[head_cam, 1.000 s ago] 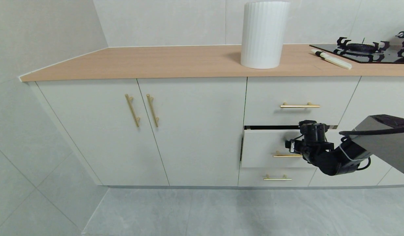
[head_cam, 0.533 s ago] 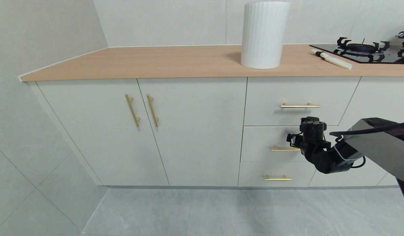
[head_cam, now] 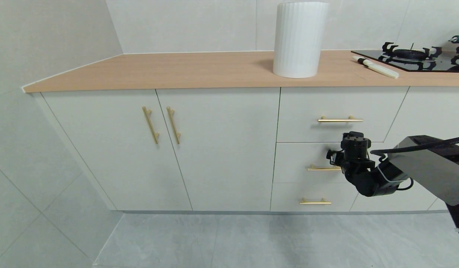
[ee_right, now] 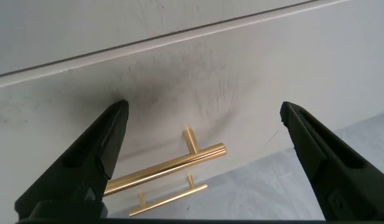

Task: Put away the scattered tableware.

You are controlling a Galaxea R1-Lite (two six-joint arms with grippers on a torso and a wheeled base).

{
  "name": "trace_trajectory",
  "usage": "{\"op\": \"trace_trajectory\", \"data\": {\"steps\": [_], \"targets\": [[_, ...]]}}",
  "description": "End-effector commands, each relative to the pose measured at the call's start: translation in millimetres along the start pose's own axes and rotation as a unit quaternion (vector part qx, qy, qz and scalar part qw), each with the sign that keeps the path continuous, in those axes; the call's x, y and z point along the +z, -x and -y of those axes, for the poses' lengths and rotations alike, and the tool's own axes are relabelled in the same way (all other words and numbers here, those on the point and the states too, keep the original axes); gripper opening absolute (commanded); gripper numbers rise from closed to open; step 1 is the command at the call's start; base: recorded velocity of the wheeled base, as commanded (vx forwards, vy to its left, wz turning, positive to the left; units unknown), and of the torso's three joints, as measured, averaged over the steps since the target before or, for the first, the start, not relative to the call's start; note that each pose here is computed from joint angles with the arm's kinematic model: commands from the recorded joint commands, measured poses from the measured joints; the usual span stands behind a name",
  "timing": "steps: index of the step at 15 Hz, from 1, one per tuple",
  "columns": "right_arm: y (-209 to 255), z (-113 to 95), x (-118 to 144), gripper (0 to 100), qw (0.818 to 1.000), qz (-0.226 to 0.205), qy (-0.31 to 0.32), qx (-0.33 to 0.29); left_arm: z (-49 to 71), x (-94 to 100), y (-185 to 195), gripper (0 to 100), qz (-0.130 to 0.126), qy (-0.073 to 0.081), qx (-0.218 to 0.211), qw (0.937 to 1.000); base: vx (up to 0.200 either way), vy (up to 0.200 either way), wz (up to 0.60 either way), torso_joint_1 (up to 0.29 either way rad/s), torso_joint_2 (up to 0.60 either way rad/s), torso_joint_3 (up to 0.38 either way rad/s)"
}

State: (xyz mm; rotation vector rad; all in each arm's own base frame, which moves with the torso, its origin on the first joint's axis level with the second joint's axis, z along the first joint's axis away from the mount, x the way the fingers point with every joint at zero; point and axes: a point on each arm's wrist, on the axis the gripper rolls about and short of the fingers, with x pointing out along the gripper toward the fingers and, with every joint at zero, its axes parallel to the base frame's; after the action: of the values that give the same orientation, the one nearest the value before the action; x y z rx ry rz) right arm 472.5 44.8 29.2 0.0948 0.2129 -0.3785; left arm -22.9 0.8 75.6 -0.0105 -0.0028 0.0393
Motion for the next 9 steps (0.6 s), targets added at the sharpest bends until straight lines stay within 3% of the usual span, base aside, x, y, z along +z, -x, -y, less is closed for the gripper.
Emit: {"op": "trace_trajectory", "data": {"steps": [1, 5, 8, 9], "targets": [[0, 0, 3, 100, 1.000, 0.006, -0.004, 0.001, 0.0, 0.2, 0, 100, 0.000, 0.000, 0.000, 1.0000, 0.000, 0.000, 0.00, 0.000, 0.00, 0.000], [14, 7, 16, 100, 1.000, 0.014, -0.008, -0.002, 0.0, 0.0, 0, 100, -0.001, 0.000, 0.000, 1.0000, 0.000, 0.000, 0.00, 0.000, 0.00, 0.000], [55, 22, 45, 100, 1.000, 0.016, -0.011, 0.002, 0.0, 0.2, 0, 100, 0.000, 0.000, 0.000, 1.0000, 0.000, 0.000, 0.00, 0.000, 0.00, 0.000], [85, 35, 67, 100, 0.999, 0.027, -0.021, 0.004, 0.0, 0.2, 0, 100, 0.000, 0.000, 0.001, 1.0000, 0.000, 0.000, 0.00, 0.000, 0.00, 0.000]]}}
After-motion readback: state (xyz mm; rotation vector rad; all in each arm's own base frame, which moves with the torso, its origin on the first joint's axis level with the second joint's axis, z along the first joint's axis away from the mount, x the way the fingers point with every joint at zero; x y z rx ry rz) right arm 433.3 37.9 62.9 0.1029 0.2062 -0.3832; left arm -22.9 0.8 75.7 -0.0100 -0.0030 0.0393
